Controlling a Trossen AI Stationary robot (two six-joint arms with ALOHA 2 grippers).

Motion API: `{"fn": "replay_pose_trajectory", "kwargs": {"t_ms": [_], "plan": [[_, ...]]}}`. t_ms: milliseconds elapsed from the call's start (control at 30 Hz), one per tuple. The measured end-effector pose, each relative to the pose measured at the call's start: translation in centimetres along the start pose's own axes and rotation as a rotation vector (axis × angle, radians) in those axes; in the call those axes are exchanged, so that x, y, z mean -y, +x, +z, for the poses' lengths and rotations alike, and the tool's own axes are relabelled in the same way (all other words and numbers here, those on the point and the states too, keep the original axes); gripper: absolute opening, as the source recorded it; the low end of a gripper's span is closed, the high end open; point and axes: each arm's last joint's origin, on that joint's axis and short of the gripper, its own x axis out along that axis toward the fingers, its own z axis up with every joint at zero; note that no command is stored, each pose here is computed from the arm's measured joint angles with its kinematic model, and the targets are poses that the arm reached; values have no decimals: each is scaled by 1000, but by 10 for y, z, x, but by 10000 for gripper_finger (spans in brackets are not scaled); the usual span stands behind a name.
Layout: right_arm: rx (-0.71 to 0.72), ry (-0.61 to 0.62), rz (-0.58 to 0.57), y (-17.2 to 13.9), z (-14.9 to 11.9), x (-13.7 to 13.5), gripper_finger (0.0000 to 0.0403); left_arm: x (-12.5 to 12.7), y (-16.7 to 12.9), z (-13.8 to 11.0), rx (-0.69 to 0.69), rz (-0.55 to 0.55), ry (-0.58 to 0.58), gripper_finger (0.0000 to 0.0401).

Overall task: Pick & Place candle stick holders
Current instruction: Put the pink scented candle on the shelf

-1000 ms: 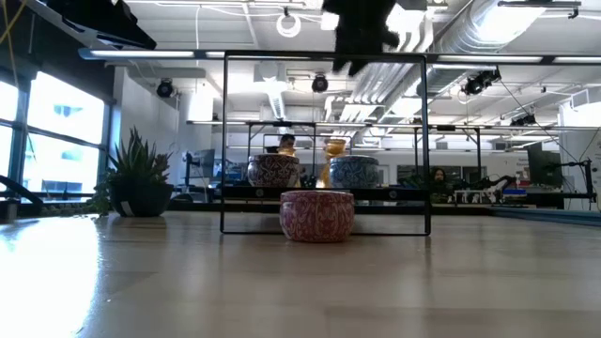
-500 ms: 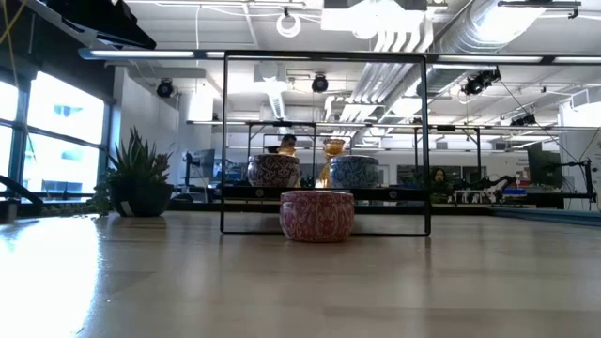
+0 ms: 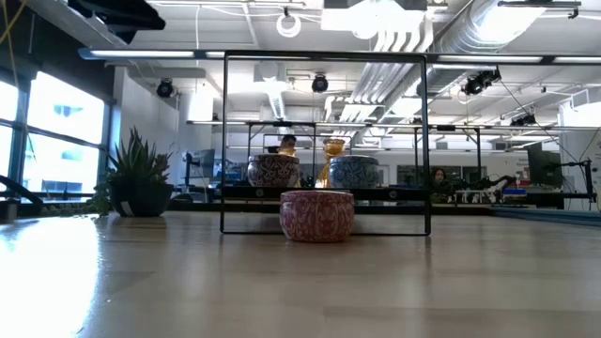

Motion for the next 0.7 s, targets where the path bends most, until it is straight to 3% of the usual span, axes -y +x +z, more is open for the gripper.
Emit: {"fn": "replay_pose_trajectory", "kwargs": {"t_ms": [400, 700], "plan": [[-74, 21, 66, 3, -37, -4, 247, 13, 21, 5, -7, -147, -17, 92], [-183, 84, 75, 1, -90, -6, 247, 32, 51, -8, -188, -284, -99, 92]]}}
